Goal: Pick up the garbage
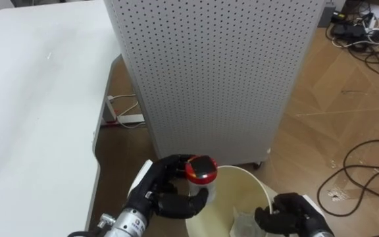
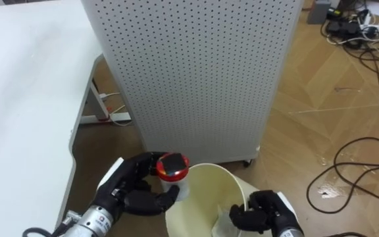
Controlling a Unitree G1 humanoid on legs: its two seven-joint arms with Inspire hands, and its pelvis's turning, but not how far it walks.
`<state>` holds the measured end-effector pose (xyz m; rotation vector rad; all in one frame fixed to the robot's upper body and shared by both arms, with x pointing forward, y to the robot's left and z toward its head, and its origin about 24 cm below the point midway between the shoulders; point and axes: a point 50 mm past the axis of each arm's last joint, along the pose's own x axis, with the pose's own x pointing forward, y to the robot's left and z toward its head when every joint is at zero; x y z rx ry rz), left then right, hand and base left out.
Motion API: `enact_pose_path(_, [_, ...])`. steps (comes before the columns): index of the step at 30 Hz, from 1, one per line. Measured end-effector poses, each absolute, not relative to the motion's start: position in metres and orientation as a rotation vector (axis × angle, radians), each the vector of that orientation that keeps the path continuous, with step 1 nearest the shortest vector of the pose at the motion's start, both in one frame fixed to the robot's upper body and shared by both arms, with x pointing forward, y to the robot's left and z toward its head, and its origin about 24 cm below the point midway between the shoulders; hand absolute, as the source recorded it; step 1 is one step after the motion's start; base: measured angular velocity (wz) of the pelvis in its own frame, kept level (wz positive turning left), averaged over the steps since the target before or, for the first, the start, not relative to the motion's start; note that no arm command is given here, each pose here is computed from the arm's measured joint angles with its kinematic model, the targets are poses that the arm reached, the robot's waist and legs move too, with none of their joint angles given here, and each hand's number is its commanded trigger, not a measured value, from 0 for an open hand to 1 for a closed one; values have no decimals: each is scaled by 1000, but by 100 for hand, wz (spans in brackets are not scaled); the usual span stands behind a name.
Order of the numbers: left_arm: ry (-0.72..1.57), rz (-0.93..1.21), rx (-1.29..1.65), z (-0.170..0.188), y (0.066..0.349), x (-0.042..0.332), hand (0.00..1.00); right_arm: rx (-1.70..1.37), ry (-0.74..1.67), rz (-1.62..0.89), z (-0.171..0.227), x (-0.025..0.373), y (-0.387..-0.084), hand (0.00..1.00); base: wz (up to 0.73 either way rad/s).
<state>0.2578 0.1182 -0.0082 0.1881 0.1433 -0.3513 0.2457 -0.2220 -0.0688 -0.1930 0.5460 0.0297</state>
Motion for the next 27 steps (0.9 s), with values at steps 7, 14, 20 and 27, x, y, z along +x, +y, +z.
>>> enact_pose_path(7, [215, -427, 212, -24, 114, 251, 100, -183, 526, -17, -68, 251, -218, 100, -13])
enact_pose_path(14, [228, -483, 196, -27, 105, 246, 0, -161, 539, -31, -71, 250, -219, 100, 8])
enact_pose_path(20, [240, -511, 189, -30, 105, 242, 0, -144, 556, 11, -75, 248, -211, 100, -1])
enact_pose_path(27, [243, -544, 177, -30, 101, 241, 0, -168, 600, 57, -82, 242, -206, 100, 2])
